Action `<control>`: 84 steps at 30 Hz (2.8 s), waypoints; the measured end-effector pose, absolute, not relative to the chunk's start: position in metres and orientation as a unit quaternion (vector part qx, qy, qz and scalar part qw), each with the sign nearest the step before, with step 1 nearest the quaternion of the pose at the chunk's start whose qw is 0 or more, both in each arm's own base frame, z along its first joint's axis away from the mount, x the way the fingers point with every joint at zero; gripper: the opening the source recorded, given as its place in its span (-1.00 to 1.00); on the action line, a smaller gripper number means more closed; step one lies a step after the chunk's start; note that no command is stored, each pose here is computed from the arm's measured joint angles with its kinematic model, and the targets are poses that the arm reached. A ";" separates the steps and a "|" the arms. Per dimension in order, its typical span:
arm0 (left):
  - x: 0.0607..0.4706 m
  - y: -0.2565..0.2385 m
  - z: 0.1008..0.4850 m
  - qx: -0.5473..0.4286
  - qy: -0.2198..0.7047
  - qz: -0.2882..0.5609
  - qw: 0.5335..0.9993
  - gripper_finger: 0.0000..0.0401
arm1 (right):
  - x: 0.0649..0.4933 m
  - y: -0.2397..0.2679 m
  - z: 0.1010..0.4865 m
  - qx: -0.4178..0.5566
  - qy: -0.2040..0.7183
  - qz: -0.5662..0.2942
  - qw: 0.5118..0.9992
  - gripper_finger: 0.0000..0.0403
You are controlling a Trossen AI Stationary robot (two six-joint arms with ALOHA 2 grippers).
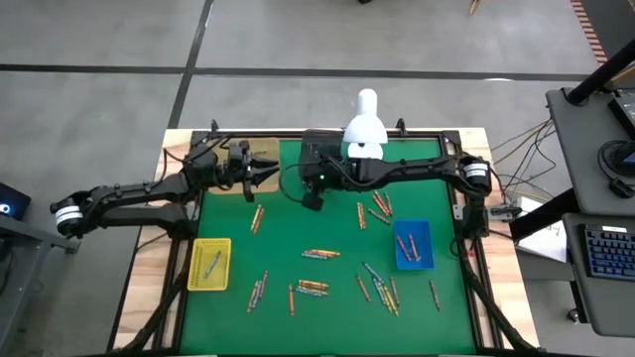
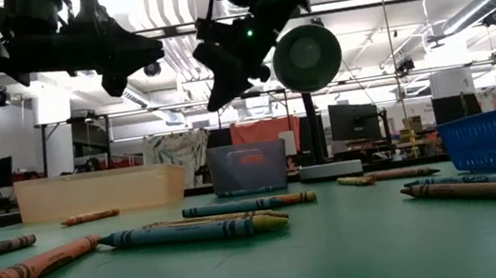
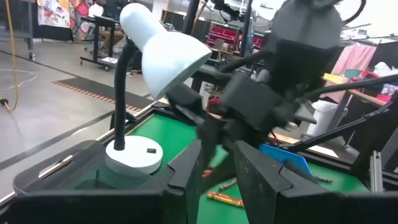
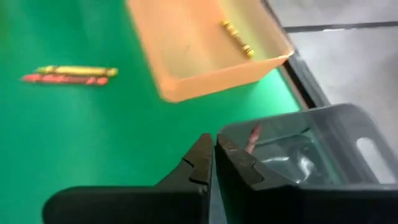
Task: Sort crayons
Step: Put the brown crayon into the black bin, then put the blue crayon into the yellow bin
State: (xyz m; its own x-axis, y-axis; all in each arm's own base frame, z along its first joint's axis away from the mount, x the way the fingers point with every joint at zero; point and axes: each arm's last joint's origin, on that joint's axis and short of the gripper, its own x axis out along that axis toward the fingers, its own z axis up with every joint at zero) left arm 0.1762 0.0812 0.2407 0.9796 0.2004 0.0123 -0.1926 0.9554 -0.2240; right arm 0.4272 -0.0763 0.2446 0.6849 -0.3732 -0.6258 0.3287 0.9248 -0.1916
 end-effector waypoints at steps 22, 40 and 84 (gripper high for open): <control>0.171 0.079 0.254 -0.071 -0.067 0.098 0.990 -0.61 | 0.471 -0.129 0.239 -0.044 0.505 -0.167 0.845 -0.96; 0.170 0.079 0.255 -0.062 -0.066 0.098 0.991 -0.61 | 0.481 -0.148 0.218 -0.018 0.506 -0.136 0.851 -0.96; 0.178 0.071 0.241 -0.090 -0.010 0.072 0.993 -0.61 | 0.477 -0.109 0.257 -0.054 0.559 -0.164 0.811 -0.96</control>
